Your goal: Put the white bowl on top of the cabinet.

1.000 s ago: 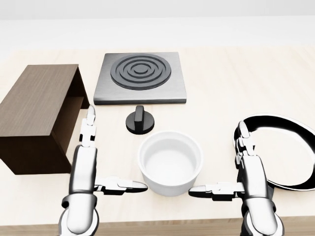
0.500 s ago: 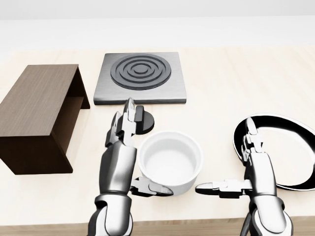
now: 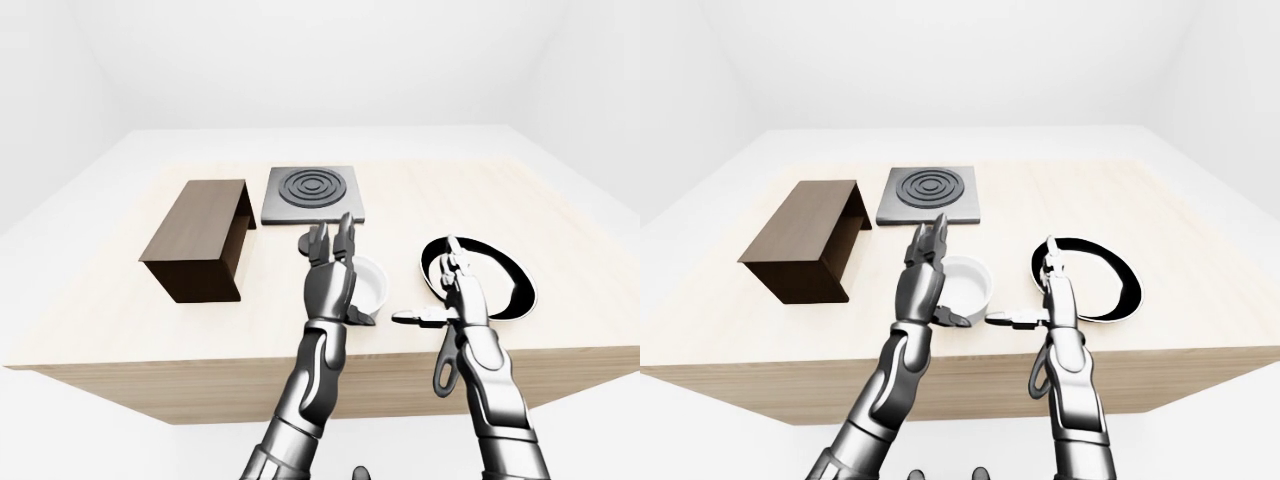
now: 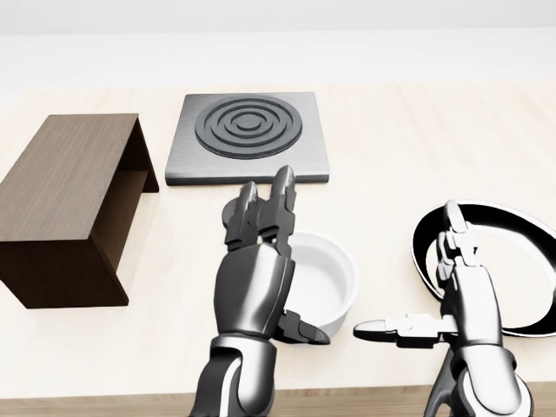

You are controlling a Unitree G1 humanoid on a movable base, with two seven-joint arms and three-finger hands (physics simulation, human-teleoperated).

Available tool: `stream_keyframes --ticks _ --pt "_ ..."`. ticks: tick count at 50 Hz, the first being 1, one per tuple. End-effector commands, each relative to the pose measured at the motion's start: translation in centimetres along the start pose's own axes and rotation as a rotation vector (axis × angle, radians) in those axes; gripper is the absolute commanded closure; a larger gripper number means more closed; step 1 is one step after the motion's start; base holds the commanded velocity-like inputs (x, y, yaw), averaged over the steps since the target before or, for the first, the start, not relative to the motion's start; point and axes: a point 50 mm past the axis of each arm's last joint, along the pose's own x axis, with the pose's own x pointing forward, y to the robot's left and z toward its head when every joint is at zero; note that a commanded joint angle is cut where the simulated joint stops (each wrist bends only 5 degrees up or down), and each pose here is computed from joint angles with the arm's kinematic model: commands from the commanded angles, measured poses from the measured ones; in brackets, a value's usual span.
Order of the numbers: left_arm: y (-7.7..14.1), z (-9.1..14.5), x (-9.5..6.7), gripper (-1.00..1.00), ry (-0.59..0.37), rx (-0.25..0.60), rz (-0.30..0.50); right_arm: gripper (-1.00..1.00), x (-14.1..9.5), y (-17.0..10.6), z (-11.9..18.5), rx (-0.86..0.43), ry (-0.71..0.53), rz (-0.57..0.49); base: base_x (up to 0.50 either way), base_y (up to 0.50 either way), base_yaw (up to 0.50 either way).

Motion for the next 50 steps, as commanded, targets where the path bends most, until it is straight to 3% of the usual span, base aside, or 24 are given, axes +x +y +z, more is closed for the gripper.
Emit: stream_keyframes --ticks 1,27,50 --pt "-1.3 0.1 0.6 -1.0 -0.008 0.074 -0.03 -1.0 -0.2 -0.3 0.4 0.01 -0.02 -0.001 0.0 0.0 0.0" --pt "-3.9 -1.0 0.4 -1.0 0.011 0.19 -0.171 -1.0 -0.6 -0.7 0.9 0.03 -0.042 -0.009 0.0 0.0 0.0" --pt "-4.4 -2.0 0.5 -1.0 0.015 0.276 -0.238 -1.0 -0.3 -0.3 0.5 0.022 -0.023 0.003 0.0 0.0 0.0"
